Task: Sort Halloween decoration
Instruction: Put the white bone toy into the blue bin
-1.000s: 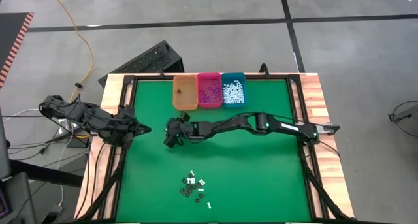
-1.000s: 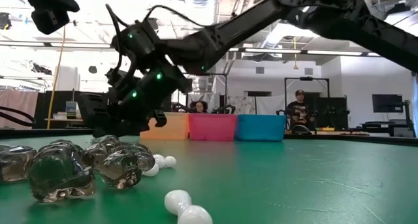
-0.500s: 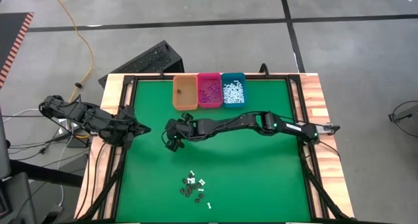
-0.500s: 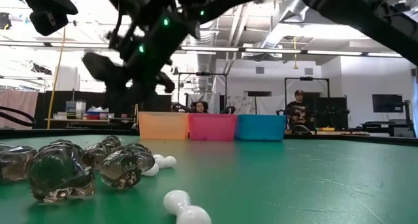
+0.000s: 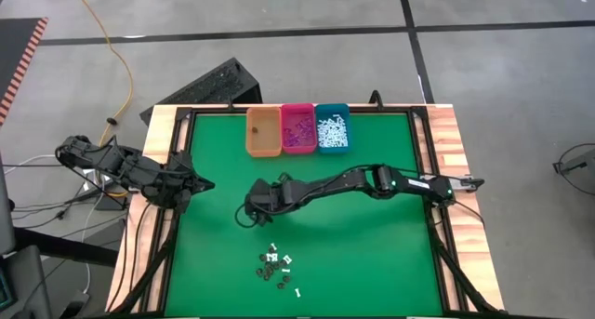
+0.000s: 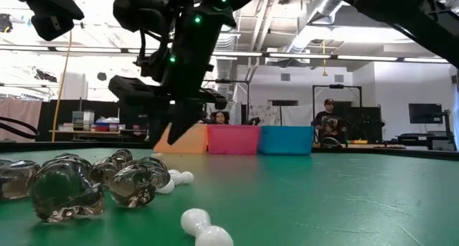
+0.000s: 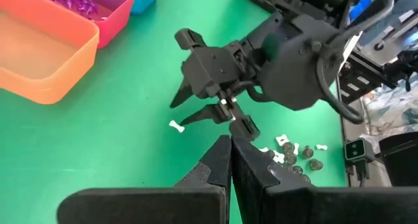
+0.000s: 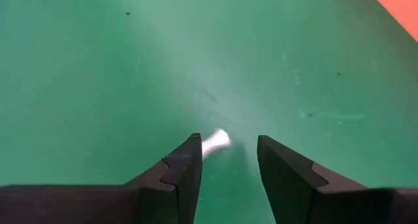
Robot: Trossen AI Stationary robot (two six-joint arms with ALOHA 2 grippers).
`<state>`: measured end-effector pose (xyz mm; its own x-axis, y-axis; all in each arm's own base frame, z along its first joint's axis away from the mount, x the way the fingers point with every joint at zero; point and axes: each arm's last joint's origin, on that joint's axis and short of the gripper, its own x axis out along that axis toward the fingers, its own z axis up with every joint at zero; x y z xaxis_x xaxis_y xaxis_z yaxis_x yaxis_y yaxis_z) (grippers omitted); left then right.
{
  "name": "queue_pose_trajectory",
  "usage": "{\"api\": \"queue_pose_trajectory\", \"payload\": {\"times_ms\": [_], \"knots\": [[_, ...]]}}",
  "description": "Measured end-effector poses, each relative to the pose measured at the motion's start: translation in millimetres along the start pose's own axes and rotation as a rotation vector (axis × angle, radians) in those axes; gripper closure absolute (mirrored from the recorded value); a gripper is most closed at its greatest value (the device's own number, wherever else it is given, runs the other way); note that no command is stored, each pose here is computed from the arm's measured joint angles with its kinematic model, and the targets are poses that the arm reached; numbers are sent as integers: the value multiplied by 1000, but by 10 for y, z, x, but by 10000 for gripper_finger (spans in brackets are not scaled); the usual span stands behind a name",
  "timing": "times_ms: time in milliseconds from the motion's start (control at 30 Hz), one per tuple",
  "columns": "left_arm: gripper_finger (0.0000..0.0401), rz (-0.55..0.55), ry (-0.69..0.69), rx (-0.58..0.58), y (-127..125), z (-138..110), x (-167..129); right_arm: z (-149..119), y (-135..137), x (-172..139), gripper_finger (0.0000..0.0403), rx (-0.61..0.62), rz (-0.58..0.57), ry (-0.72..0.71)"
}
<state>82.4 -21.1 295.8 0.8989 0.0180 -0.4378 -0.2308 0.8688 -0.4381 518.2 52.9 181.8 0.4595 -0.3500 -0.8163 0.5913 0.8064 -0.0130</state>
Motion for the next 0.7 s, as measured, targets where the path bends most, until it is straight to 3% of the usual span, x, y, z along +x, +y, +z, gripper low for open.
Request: {"api": "queue_pose_trajectory", "payload": {"times_ms": [200, 600, 700], "knots": [[401, 1, -1, 7, 0, 1, 0, -3, 56, 18, 227, 75, 21, -29], [401, 0, -2, -1, -1, 1, 0, -282, 68, 225, 227, 151, -82, 68], [401, 0, -2, -1, -1, 1, 0, -313, 103, 213, 227, 119, -81, 61]]}}
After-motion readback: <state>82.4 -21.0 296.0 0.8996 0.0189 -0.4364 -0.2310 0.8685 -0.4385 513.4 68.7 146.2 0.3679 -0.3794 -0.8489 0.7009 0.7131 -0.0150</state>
